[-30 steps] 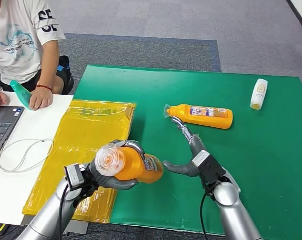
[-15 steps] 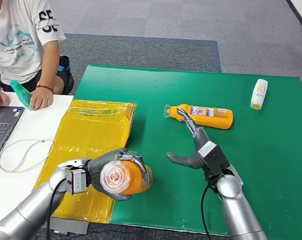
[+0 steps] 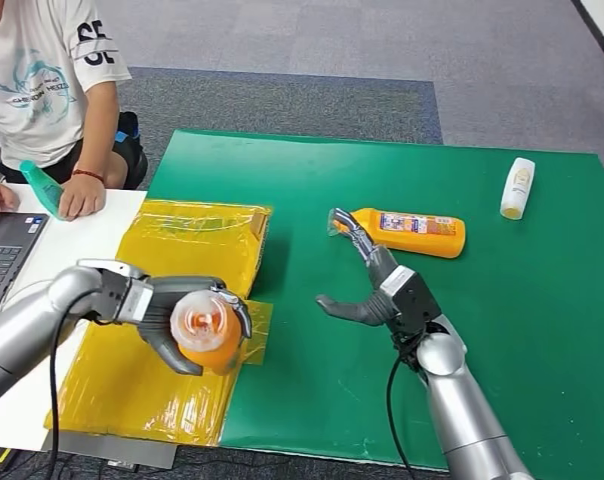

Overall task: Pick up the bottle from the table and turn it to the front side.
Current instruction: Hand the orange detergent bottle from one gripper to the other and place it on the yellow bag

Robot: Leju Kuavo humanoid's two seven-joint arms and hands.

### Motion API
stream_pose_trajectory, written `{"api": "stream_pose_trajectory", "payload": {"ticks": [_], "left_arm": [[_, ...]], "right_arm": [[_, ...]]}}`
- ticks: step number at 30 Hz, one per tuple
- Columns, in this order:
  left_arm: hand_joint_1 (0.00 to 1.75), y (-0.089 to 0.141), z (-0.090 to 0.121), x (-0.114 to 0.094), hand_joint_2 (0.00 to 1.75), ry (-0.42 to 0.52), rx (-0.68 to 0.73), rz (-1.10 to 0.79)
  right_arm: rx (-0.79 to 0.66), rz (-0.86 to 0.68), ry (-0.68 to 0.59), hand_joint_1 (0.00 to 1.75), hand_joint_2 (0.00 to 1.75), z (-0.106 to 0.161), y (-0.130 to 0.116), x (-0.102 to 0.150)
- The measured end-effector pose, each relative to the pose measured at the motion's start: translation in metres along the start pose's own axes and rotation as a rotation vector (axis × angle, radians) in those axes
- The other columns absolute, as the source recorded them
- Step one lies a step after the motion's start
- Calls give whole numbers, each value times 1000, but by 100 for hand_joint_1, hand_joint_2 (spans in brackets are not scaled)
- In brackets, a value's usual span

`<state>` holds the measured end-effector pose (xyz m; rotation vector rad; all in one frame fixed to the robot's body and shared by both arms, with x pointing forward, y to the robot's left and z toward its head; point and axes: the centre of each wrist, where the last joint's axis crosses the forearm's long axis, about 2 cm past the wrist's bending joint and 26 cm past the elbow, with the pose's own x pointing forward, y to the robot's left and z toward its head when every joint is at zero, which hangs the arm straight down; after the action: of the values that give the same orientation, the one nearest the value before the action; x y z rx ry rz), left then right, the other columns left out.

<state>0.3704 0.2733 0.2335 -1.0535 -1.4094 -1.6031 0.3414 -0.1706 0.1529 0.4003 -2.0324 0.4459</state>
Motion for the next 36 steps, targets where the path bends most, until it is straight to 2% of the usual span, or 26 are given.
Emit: {"api": "stream_pose_trajectory", "payload": {"ticks": [7, 10, 12, 16, 21, 24, 27, 36], "left_arm": [[175, 33, 27, 39, 175, 155, -30, 44], [175, 46, 33, 54, 175, 263, -62, 53], [175, 53, 35, 59, 175, 373, -85, 53], [175, 61, 40, 57, 175, 608, -134, 43], [175, 64, 43, 43, 175, 821, -198, -5], [175, 64, 42, 33, 175, 919, -237, -42], [175, 62, 42, 21, 175, 952, -250, -54], [175, 54, 40, -4, 175, 927, -194, -121]], "right_arm": [[25, -26, 6, 0, 175, -6, 8, -5], [43, -36, 3, 0, 175, -12, 12, -6], [55, -42, 3, 0, 175, -16, 15, -7], [72, -50, 3, 0, 175, -22, 21, -9], [86, -51, 12, 0, 175, -24, 27, -10], [95, -48, 17, 0, 175, -25, 29, -10], [101, -46, 17, 0, 175, -27, 31, -10], [107, -35, 25, 0, 175, -27, 34, -10]]}}
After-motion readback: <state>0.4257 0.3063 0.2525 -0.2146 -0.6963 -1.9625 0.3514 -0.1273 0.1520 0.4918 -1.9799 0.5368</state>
